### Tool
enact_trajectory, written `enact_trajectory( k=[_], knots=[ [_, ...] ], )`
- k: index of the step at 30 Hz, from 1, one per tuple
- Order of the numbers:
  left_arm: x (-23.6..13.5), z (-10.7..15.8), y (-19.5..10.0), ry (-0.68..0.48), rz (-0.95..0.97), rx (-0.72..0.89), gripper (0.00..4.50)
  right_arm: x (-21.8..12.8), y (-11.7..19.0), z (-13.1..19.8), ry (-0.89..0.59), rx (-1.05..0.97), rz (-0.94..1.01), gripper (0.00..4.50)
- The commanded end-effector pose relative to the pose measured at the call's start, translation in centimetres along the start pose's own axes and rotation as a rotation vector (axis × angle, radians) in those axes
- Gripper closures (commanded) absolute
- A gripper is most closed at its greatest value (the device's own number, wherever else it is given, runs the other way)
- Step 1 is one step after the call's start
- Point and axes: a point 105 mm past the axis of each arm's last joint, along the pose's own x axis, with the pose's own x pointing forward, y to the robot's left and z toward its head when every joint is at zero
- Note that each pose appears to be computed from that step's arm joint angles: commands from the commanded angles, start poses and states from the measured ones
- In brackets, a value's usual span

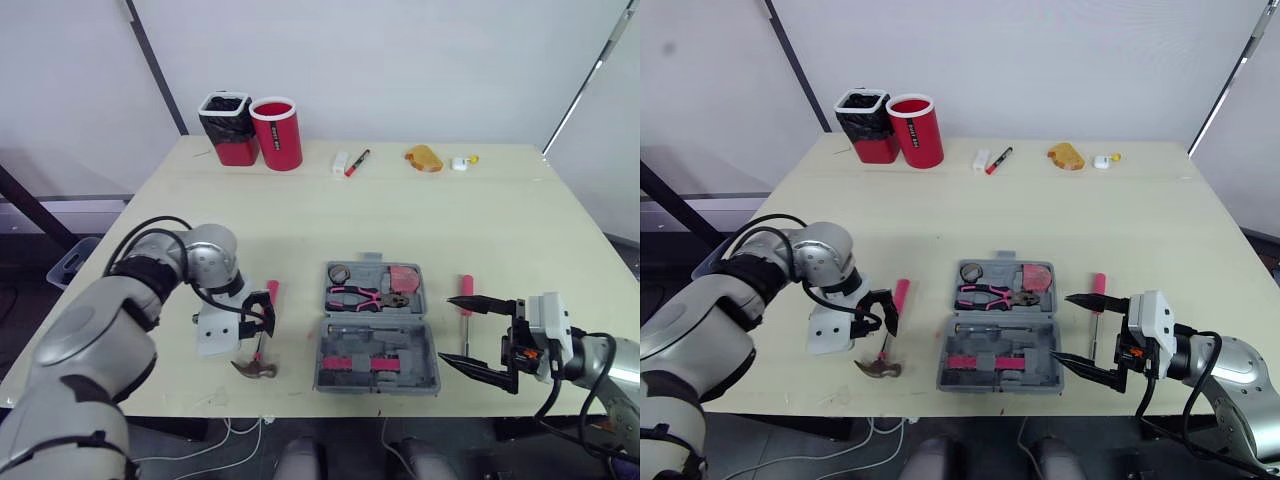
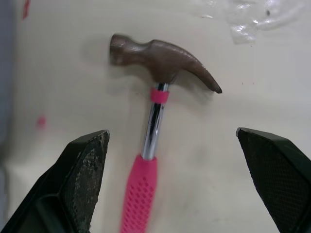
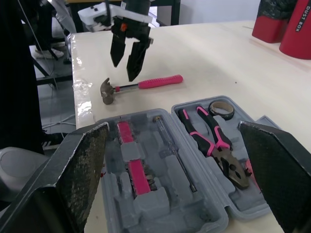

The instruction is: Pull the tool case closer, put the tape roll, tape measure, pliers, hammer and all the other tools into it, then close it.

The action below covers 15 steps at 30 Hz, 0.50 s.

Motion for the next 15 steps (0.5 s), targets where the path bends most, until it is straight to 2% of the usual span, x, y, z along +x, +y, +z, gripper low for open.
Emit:
enact_trajectory(
  k=[1,10,15],
  knots=[
    [0.2,0.1,0.0,-0.004,-0.037,0.075,0.04,0.2,0.2,1.0,-0.024,-0.037,0.011,0.0],
    [1.7,1.4,0.0,-0.045,-0.057,0.17,0.04,-0.2,0.2,0.9,-0.018,-0.044,-0.018,0.0],
    [2.1,1.8,-0.2,-0.039,-0.015,0.166,0.04,0.0,0.2,1.1,-0.024,-0.049,-0.031,0.0]
  ],
)
